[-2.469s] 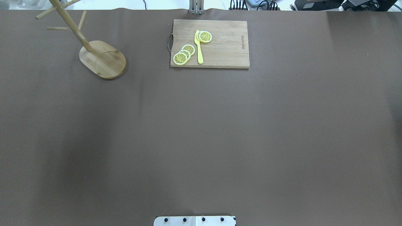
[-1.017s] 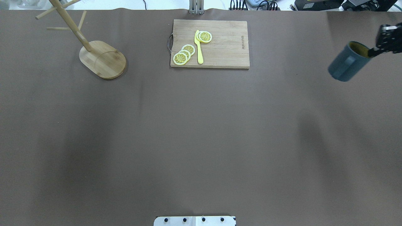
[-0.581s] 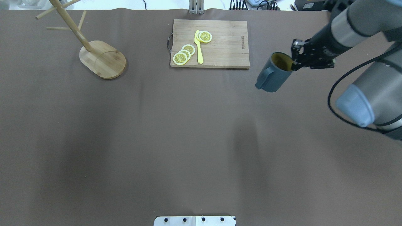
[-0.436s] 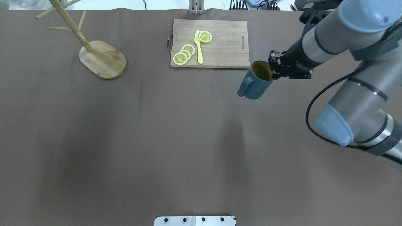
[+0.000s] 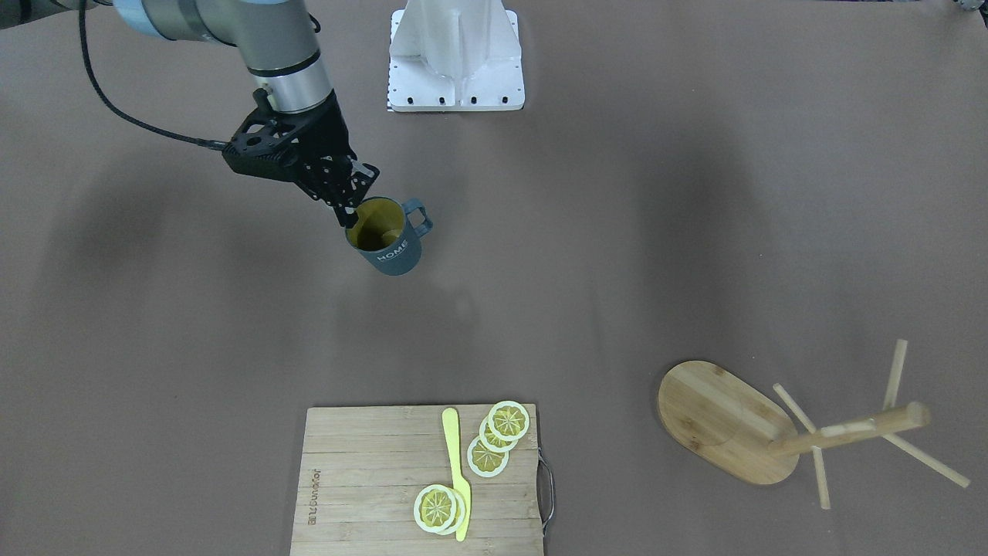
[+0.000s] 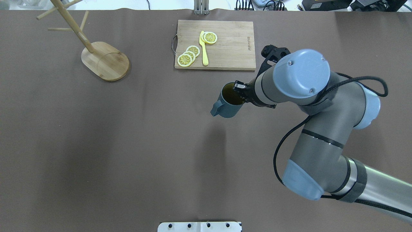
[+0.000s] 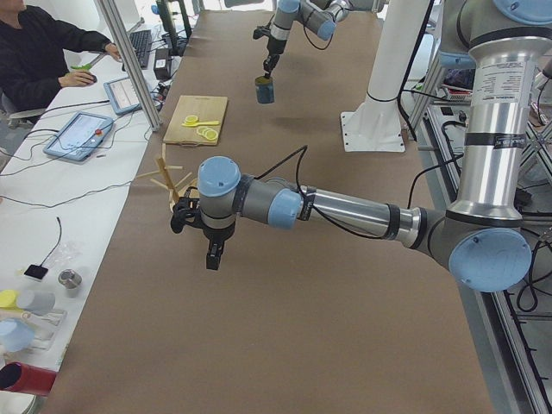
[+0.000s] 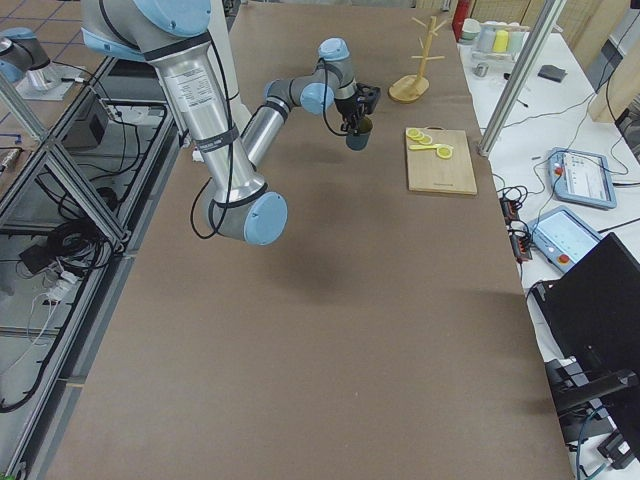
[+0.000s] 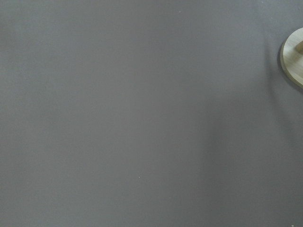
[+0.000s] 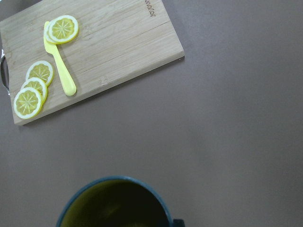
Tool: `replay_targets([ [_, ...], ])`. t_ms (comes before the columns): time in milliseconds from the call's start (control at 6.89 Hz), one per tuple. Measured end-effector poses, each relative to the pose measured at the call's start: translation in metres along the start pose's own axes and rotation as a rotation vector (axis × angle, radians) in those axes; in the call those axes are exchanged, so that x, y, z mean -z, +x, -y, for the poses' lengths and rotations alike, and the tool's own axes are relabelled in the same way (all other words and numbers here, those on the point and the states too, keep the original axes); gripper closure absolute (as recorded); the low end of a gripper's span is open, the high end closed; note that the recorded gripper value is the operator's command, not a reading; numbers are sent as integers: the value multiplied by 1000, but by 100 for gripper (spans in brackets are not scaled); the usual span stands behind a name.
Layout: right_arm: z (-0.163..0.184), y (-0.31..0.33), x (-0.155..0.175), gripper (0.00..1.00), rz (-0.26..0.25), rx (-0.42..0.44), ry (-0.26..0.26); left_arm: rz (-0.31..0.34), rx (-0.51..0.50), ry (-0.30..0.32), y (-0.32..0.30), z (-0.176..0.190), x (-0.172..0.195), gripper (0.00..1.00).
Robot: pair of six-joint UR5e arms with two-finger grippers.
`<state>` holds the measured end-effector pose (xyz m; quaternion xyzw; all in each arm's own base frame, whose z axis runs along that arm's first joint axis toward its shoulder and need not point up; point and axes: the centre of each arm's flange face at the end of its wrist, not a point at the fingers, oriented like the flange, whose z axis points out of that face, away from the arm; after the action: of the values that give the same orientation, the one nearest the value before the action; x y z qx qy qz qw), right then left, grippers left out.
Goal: Hang cup on storage rack
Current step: 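Carry the teal mug with the right gripper to the table center, then set the mug upright, open the right gripper and lift away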
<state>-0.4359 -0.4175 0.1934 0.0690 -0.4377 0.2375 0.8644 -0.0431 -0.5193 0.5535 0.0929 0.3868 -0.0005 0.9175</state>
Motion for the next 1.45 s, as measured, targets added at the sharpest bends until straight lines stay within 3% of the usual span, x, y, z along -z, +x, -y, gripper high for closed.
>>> replay_targets([
  [290,-35,-37,-23,100,-20,-3,82,0,0,-4,-1,0,-2,2],
  [581,-52,-80,-52,100,-48,2,122,-1,0,-6,0,0,-3,2],
  [1162,-71,-87,-79,100,-95,25,122,-2,-2,-8,0,1,-5,2],
  [1452,-75,-80,-83,100,-107,84,109,-1,1,-11,-1,4,-6,2],
])
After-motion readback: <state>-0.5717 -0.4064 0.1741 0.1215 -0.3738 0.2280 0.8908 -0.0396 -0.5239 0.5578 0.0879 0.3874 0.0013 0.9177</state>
